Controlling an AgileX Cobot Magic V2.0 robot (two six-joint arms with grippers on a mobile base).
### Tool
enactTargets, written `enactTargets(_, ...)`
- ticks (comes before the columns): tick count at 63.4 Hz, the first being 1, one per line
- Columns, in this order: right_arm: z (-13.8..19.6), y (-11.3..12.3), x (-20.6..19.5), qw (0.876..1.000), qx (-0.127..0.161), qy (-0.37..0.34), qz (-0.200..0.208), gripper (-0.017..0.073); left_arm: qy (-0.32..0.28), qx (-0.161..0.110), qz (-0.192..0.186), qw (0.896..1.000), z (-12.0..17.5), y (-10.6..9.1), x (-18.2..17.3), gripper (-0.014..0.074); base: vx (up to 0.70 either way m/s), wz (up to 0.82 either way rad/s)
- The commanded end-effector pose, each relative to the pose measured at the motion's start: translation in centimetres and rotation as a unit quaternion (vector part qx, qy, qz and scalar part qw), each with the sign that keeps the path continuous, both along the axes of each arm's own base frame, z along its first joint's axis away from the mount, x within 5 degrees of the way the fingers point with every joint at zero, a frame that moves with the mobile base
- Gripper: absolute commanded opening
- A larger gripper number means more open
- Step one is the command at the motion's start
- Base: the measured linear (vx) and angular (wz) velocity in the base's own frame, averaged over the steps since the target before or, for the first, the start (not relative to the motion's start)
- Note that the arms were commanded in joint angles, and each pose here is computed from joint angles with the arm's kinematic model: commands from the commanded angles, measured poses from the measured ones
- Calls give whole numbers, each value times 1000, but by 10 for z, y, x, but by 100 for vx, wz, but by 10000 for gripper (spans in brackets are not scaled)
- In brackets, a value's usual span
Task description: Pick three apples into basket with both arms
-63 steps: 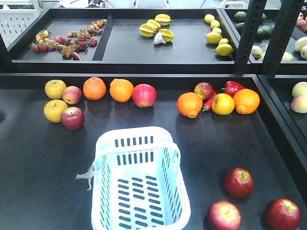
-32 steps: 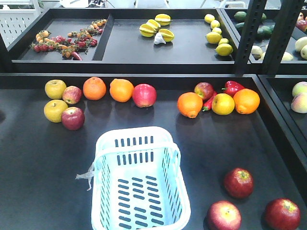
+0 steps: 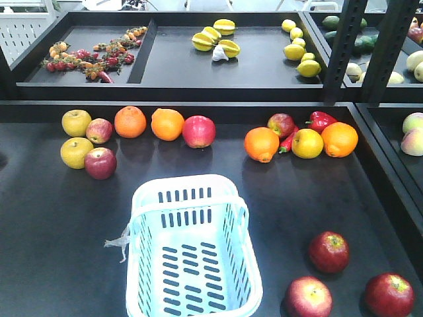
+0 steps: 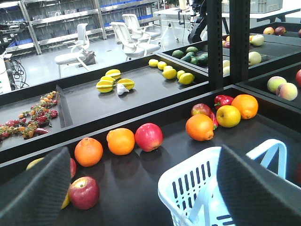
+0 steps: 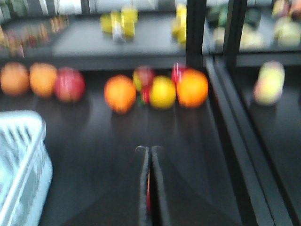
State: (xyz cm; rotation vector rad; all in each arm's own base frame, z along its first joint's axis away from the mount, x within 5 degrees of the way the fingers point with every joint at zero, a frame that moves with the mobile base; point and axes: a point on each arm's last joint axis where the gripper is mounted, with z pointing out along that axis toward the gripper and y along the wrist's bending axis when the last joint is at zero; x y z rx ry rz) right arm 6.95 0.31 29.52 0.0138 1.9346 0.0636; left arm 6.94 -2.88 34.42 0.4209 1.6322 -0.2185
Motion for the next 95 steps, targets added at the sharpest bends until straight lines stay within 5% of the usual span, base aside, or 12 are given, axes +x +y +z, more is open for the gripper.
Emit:
enactTargets(1,28,0,17,998,-17,60,2,-9,-36,-20,0,999,13,0,1,593,0,0)
enactTargets(24,51,0,49,993,-16,119,2,-6,-36,-20,0,999,13,0,1,593,0,0)
enactTargets(34,48,0,47,991,-19,136,4,67,-36,-20,0,999,13,0,1,593,0,0)
enactTargets(55,44,0,44,986,-17,164,3,582,-36,-20,0,999,13,0,1,593,0,0)
enactTargets(62,39,0,44,979,-41,198,18,729,-36,-20,0,999,13,0,1,593,0,0)
enactTargets(68,33,0,51,972,-63,226,35,726,-36,-20,0,999,13,0,1,593,0,0)
enactTargets(95,-14,23,117,927,-34,334,165,699,-36,-20,0,999,13,0,1,593,0,0)
